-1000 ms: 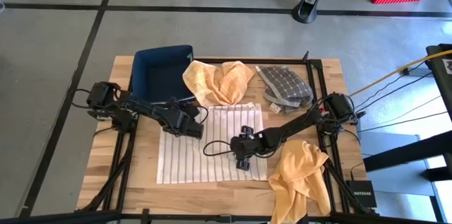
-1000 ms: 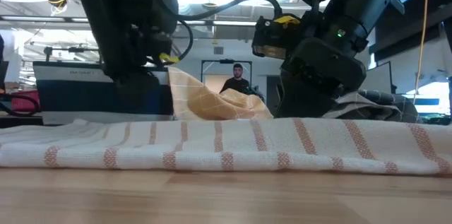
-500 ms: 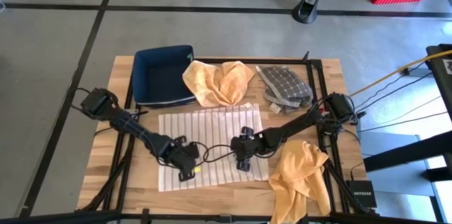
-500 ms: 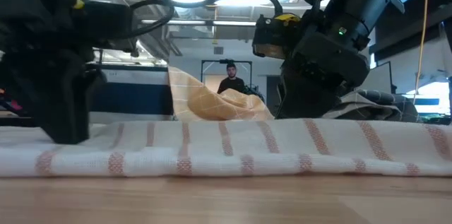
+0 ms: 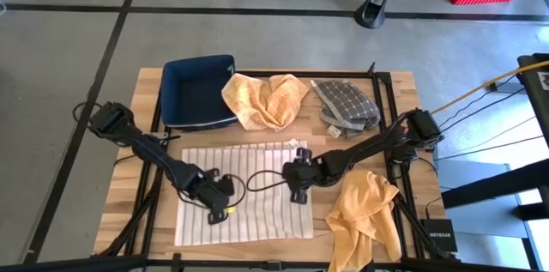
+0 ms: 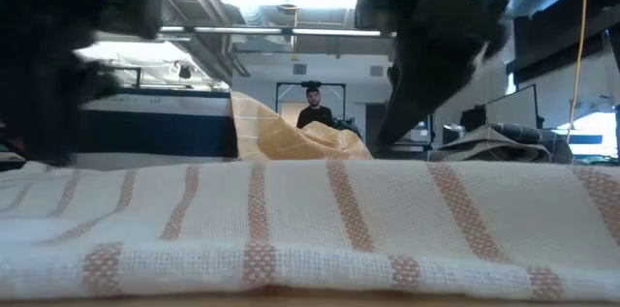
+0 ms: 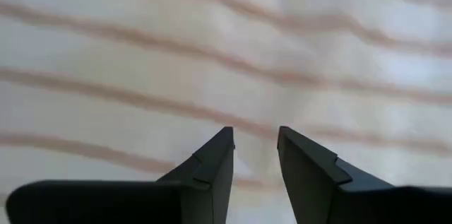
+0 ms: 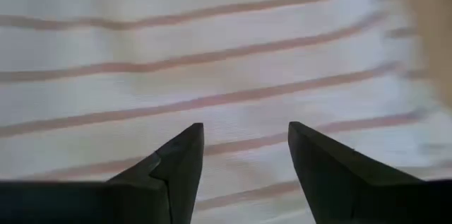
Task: Fold towel
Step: Fold the white towel
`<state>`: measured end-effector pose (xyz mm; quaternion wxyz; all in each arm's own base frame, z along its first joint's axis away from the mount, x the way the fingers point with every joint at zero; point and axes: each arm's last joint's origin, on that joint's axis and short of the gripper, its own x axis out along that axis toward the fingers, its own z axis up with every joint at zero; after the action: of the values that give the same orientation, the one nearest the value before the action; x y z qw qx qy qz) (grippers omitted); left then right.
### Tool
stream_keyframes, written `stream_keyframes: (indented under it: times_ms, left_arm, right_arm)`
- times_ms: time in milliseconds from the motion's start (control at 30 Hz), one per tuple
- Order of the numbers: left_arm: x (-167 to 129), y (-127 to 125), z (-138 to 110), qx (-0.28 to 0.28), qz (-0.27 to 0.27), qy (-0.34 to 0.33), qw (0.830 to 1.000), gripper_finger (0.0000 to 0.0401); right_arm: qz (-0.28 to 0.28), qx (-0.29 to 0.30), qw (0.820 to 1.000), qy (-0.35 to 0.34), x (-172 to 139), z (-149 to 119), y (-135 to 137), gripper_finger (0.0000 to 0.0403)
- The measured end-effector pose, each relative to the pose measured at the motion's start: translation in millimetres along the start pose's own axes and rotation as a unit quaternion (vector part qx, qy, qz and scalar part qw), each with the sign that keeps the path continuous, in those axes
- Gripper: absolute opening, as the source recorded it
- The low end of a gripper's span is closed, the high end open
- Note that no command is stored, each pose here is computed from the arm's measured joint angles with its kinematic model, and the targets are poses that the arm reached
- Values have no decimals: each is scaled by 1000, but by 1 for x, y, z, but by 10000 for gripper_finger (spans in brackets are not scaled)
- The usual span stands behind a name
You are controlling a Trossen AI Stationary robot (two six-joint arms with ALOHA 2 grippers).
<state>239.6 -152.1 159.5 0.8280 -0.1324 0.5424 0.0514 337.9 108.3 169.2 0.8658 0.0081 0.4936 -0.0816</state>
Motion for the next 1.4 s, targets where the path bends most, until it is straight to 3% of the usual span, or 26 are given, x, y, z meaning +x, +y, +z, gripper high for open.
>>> stream_keyframes:
  times_ms: [133, 233, 367, 500, 633, 767, 933, 1100, 1233, 1300, 1400]
  left_arm:
    - [4, 6, -4, 9, 38, -11, 999, 100]
    - [7, 10, -9, -3, 44, -3, 999, 100]
    - [5, 9, -7, -14, 45, -2, 999, 100]
    - [3, 7, -1, -9, 34, -15, 999, 100]
    - [5, 9, -1, -10, 46, -15, 999, 100]
    - [7, 10, -5, -18, 59, -3, 998, 100]
    - [12, 8, -13, -13, 72, 11, 997, 100]
    - [23, 5, -17, -2, 87, 21, 996, 100]
    - [27, 6, -21, 4, 100, 33, 994, 100]
    - [28, 6, -21, 5, 102, 36, 994, 100]
    - [28, 7, -20, 3, 103, 38, 994, 100]
  right_arm:
    - [-76, -6, 997, -9, 14, -10, -10, 209]
    - [-93, -19, 994, 47, 23, -26, -16, 209]
    - [-147, -6, 986, 83, 13, -30, -22, 209]
    - [-175, 5, 982, 64, -4, -18, -29, 209]
    - [-167, 56, 983, 51, -2, -5, -52, 209]
    - [-98, 106, 985, 94, 14, -3, -78, 209]
    - [-53, 117, 983, 128, 26, -10, -91, 209]
    - [-136, 113, 974, 138, 31, -23, -106, 209]
    - [-238, 100, 952, 162, 24, -34, -112, 209]
    - [-247, 100, 949, 168, 23, -35, -113, 209]
    - [-215, 110, 956, 169, 22, -30, -111, 209]
